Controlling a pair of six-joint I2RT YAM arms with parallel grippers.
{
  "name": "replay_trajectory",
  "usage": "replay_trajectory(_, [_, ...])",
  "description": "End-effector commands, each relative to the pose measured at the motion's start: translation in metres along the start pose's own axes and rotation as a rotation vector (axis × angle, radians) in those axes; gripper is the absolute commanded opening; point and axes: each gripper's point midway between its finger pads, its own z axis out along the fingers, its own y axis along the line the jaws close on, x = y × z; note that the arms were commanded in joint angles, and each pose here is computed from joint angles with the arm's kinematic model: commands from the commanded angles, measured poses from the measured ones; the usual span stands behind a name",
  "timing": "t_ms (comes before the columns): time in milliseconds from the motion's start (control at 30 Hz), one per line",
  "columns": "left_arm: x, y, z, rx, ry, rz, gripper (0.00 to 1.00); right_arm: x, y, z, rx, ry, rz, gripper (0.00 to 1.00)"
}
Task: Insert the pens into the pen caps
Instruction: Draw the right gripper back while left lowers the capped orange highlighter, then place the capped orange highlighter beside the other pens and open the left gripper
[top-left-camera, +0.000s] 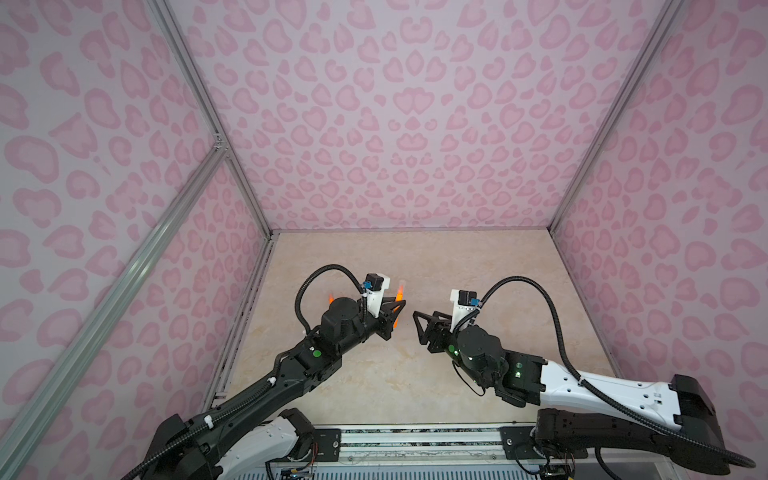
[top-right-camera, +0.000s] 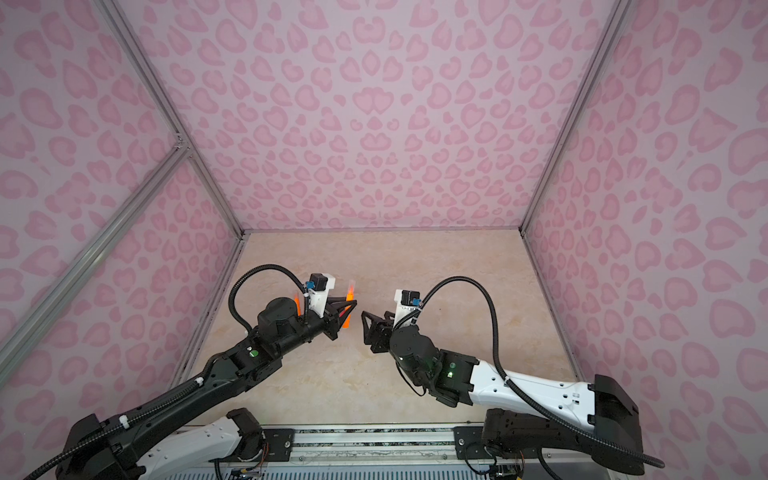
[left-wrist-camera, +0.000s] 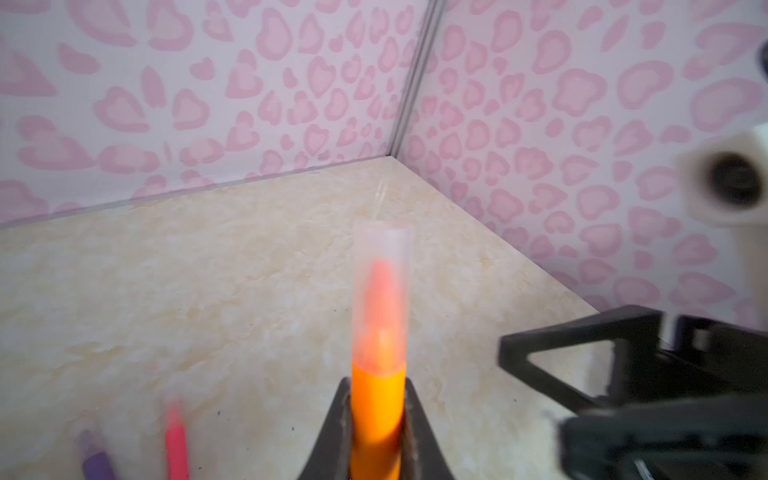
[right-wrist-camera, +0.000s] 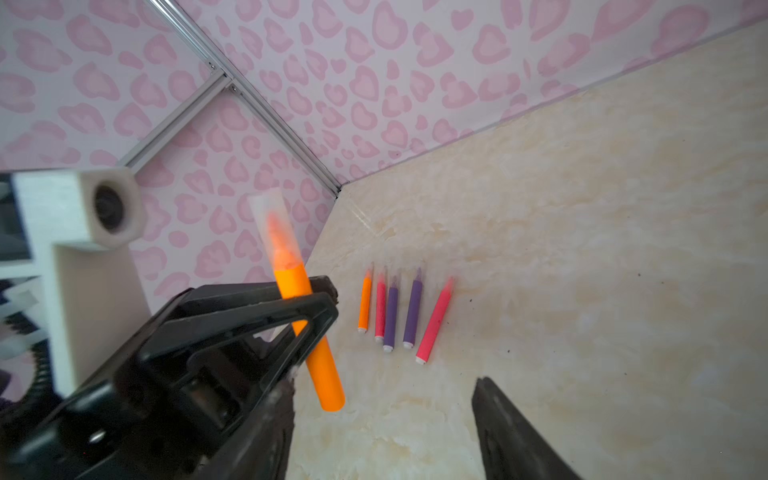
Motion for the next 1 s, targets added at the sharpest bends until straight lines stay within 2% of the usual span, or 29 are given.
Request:
replay_trajectory(0, [-0.01, 0.025, 0.007, -0.138, -0.042, -0.041, 0.04, -0.015, -0.024, -0.009, 0.079, -0.037, -0.061, 0.74])
replay_trajectory(133, [0.001, 0.048, 0.019, -0.255, 0.011, -0.078, 0.04, -0.046, -0.058, -0.017, 0.17, -0.107, -0.062, 0.78])
replay_trajectory(300, [0.037, 0.087, 0.032, -0.479, 0.198, -0.141, 0.04, -0.088, -0.135, -0.027, 0.453, -0.168, -0.095, 0.8])
replay_trajectory(433, [0.072, 0.094, 0.052, -0.515, 0.349, -0.177, 0.04, -0.103, -0.204, -0.034, 0.688, -0.194, -0.195, 0.81])
replay_trajectory(600, [0.113, 0.104, 0.069, -0.57, 0.508, -0.2, 0.03, -0.092, -0.283, -0.049, 0.962, -0.254, -0.251, 0.83])
replay_trajectory(667, [0.126, 0.108, 0.074, -0.593, 0.568, -0.199, 0.03, -0.087, -0.302, -0.054, 1.012, -0.281, -0.28, 0.84])
replay_trajectory(700, [0.129, 0.111, 0.074, -0.612, 0.584, -0.198, 0.03, -0.09, -0.306, -0.057, 1.033, -0.308, -0.257, 0.85])
replay_trajectory(733, [0.133, 0.115, 0.074, -0.641, 0.609, -0.193, 0.03, -0.089, -0.31, -0.059, 1.046, -0.262, -0.244, 0.85])
replay_trajectory(800, [0.139, 0.12, 0.074, -0.673, 0.643, -0.189, 0.03, -0.091, -0.311, -0.058, 1.041, -0.247, -0.283, 0.84])
replay_trajectory(967, [0.156, 0.119, 0.081, -0.667, 0.711, -0.202, 0.03, -0.092, -0.312, -0.064, 1.048, -0.281, -0.271, 0.84])
